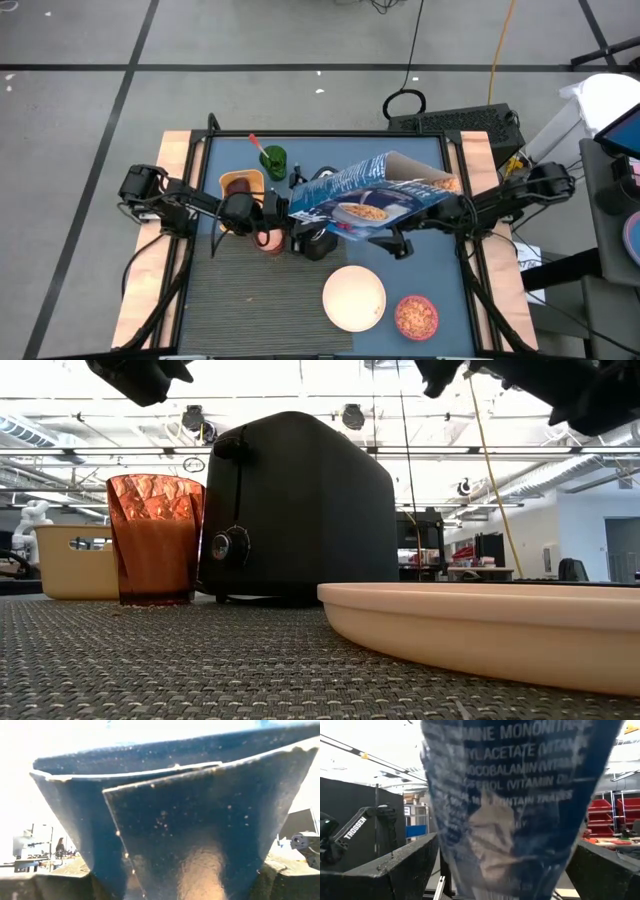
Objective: Arrange a breakfast setting
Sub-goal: Put the cereal from the blue cereal box into the red bowl
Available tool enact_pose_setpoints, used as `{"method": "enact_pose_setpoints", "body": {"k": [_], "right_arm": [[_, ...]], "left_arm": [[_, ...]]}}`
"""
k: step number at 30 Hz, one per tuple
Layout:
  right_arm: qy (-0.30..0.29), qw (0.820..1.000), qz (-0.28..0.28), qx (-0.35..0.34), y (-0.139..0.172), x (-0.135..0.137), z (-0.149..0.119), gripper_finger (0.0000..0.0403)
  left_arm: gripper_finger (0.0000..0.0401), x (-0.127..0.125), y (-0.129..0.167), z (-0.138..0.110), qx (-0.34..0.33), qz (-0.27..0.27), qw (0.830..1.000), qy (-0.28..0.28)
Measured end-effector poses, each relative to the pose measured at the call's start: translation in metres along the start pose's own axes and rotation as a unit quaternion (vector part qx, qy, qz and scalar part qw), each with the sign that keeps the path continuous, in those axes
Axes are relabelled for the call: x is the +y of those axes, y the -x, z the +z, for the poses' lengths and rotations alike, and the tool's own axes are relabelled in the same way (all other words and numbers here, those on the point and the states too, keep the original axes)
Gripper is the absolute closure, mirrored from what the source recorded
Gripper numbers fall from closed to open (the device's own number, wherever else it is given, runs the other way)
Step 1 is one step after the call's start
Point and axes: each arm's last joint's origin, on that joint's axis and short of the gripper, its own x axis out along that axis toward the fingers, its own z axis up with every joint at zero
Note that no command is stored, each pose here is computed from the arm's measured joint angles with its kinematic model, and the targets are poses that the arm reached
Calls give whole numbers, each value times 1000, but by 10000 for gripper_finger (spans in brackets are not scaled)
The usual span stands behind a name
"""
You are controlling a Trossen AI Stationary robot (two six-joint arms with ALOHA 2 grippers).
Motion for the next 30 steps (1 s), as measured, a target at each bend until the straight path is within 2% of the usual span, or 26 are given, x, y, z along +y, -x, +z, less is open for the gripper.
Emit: {"method": "enact_pose_setpoints", "body": {"k": [5, 10, 17, 23, 30], "right_arm": [[34, 999, 1, -1, -7, 0, -2, 10], [19, 1000, 2, -2, -10, 1, -2, 10], [33, 999, 2, -13, -10, 1, 0, 10], [35, 999, -22, -29, -9, 0, 3, 13], [32, 998, -22, -45, -9, 0, 6, 60]], "left_arm": [[112, 0, 0, 0, 0, -2, 1000, -1], [112, 0, 0, 0, 0, -2, 1000, -2], [112, 0, 0, 0, 0, -3, 1000, -4], [112, 0, 0, 0, 2, 3, 1000, -10], [112, 0, 0, -1, 5, 1, 1000, -10]]}}
